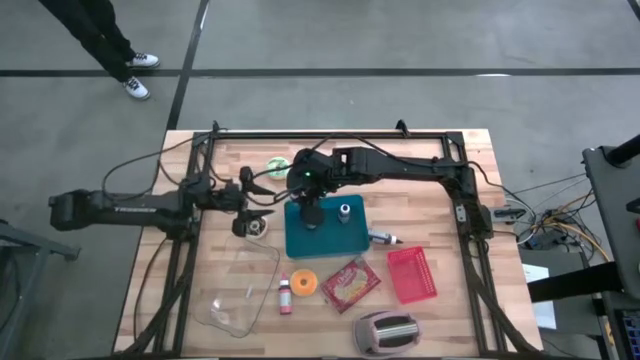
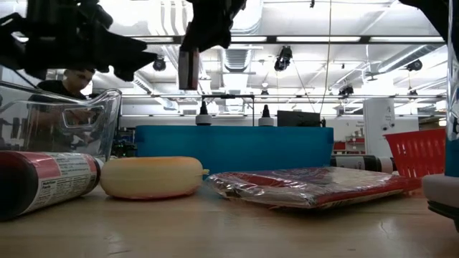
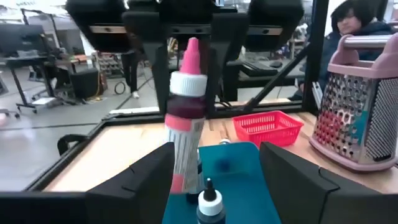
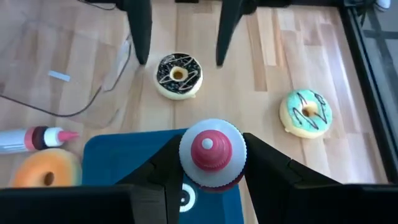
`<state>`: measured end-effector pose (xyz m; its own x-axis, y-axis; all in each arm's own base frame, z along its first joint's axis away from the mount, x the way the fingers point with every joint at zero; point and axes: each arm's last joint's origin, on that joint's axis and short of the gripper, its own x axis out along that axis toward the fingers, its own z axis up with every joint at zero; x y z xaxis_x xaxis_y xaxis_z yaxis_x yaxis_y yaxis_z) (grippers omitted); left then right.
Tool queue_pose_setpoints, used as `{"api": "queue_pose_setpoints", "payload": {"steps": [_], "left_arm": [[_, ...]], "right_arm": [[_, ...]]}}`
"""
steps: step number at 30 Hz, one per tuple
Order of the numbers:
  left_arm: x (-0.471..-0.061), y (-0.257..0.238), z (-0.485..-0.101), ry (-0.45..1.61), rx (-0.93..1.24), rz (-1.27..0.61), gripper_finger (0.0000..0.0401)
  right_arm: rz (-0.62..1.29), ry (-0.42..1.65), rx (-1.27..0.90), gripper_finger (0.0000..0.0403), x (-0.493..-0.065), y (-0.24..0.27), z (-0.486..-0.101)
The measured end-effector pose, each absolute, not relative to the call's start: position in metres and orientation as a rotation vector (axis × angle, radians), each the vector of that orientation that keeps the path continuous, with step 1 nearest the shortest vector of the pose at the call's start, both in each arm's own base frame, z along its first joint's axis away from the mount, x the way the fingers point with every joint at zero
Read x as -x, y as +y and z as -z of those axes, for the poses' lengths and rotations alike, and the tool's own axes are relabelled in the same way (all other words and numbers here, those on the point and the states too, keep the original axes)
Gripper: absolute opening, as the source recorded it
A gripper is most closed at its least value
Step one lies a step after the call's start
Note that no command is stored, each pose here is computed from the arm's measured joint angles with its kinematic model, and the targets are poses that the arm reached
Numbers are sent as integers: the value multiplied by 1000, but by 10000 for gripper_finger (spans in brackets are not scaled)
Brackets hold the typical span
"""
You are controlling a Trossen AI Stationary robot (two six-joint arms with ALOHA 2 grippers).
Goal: Pick & Place Food Item
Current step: Put the top pink food coloring bottle into the blue bin
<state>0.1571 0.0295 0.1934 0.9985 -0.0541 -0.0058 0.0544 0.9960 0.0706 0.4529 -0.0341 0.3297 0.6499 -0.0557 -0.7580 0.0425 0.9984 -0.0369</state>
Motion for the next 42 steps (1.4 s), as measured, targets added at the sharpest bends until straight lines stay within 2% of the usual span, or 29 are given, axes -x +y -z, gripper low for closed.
{"api": "queue_pose_setpoints", "payload": {"steps": [14,21,42], "left_arm": [[-139,25,-171,5,-3,50,238],[-137,24,-176,-29,-15,61,238],[-134,23,-179,-55,11,84,237]], "right_arm": [[221,995,-53,126,-427,-25,-338],[231,1077,-85,126,-425,-15,-314],[190,1002,-259,125,-407,-28,-253]]}}
